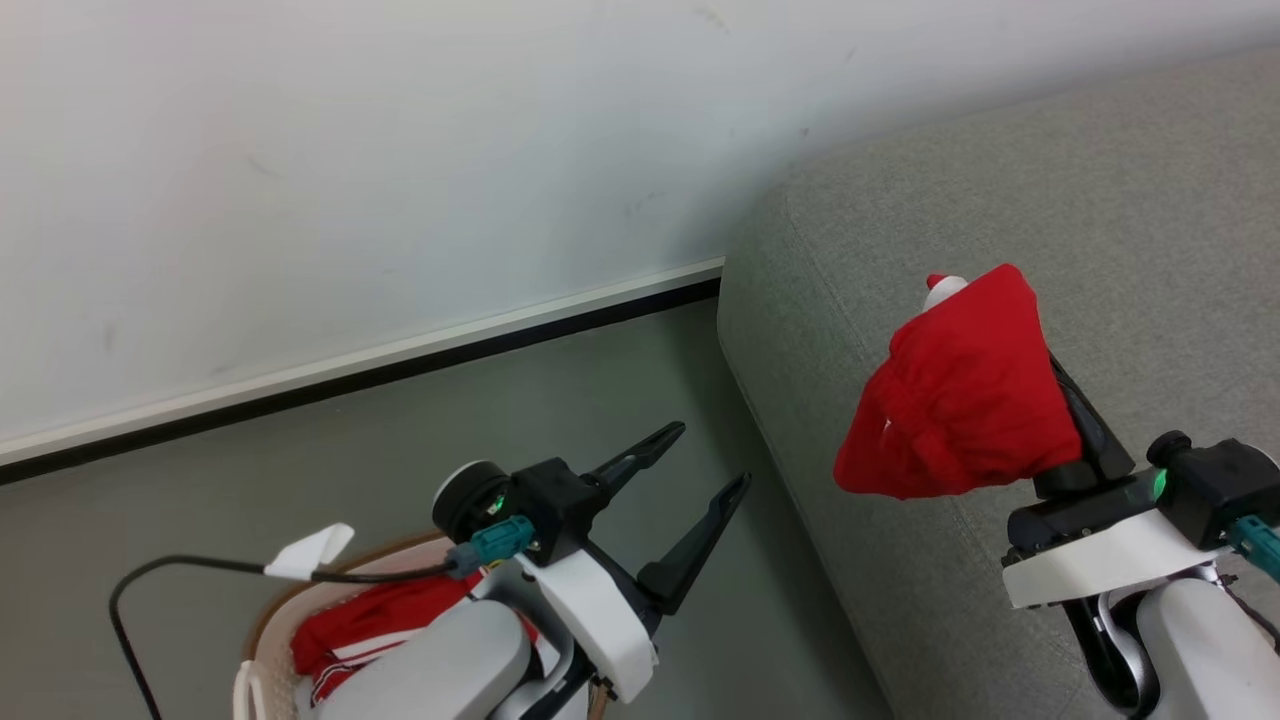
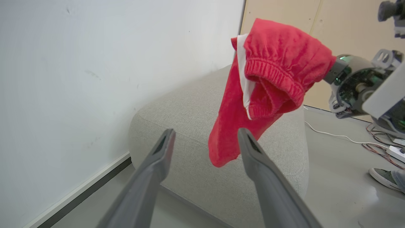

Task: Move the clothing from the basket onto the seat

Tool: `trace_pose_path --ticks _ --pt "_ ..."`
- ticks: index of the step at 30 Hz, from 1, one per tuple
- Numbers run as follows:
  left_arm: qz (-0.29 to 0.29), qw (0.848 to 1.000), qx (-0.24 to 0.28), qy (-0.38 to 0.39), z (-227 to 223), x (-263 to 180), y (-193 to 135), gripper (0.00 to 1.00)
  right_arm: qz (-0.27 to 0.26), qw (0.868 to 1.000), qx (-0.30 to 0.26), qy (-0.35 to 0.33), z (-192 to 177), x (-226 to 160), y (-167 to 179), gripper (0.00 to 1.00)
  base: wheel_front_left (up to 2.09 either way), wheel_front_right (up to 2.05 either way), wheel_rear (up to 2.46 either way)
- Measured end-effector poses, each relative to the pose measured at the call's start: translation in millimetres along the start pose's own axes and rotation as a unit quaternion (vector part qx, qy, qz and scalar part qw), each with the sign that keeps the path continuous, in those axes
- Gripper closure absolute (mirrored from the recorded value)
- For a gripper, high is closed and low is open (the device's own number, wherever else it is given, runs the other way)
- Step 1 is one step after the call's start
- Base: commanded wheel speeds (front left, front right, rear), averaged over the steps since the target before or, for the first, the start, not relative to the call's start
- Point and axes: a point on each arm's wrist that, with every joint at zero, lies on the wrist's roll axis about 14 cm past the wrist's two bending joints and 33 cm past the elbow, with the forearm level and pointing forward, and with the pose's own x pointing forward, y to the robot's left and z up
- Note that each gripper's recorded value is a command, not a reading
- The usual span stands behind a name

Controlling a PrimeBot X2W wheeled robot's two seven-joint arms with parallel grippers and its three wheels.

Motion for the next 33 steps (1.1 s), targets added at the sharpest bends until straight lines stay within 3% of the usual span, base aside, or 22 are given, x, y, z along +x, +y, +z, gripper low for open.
trace_pose_path --ticks 12,14,17,30,33 --pt "-0.003 1.000 -0.018 0.005 -17.9 5.2 28.5 0.00 -0.032 0.999 -0.024 -0.014 12.0 50.2 -46.4 1.00 0.00 0.00 0.00" --pt "-0.001 1.000 -0.026 0.009 -24.1 5.3 37.4 0.00 -0.048 0.999 -0.005 -0.013 8.7 63.6 -59.6 1.00 0.00 0.00 0.00" --pt "0.004 0.999 -0.032 0.016 -35.8 3.9 52.9 0.00 -0.064 0.998 -0.021 0.000 3.5 84.4 -85.9 1.00 0.00 0.00 0.00" --pt "0.049 0.996 -0.062 0.047 -96.0 -14.9 118.7 0.00 -0.111 0.991 -0.076 0.025 -33.8 167.7 -147.1 1.00 0.00 0.00 0.00" --pt "0.066 0.994 -0.070 0.060 -110.8 -26.3 130.3 0.00 -0.115 0.988 -0.085 0.063 -67.7 174.4 -152.7 1.00 0.00 0.00 0.00"
